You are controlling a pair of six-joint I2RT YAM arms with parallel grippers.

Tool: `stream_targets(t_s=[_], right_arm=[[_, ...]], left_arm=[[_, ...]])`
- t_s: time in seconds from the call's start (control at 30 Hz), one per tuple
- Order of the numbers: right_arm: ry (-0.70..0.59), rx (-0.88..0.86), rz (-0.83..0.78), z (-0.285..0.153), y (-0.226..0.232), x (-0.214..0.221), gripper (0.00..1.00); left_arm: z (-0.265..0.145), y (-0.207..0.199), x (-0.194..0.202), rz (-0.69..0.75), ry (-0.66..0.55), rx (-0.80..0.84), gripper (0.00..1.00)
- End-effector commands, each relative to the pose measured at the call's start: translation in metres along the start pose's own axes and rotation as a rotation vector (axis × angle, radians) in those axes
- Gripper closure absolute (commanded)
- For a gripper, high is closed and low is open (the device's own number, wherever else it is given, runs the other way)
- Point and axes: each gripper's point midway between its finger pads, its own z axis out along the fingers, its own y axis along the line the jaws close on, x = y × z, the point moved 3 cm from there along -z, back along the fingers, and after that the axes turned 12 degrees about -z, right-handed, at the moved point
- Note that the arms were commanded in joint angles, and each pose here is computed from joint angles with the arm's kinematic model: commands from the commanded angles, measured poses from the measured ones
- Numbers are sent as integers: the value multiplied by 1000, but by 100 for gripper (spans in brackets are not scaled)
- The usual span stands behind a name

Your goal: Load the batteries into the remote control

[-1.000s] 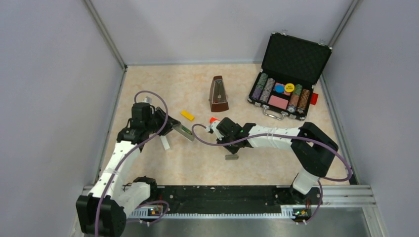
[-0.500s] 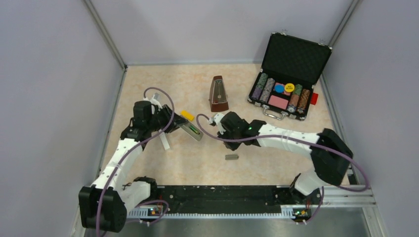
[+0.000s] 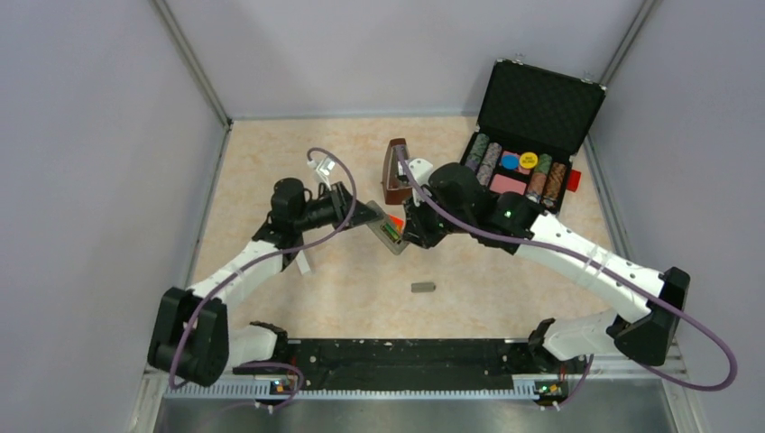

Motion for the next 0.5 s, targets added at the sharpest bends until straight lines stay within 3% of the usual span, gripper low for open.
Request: stream_targets(t_s=[0.0,0.27,0.47], right_arm=[[115,70,88,-11,-6,12,99],[249,118,157,-10,-9,39,99],[303,194,219,-1,-16,46,99]], left_arm=[[24,-39,4,145,84,206,100],[49,-38,27,106,255,343,100],[59,-31,31,31,315,400,100]])
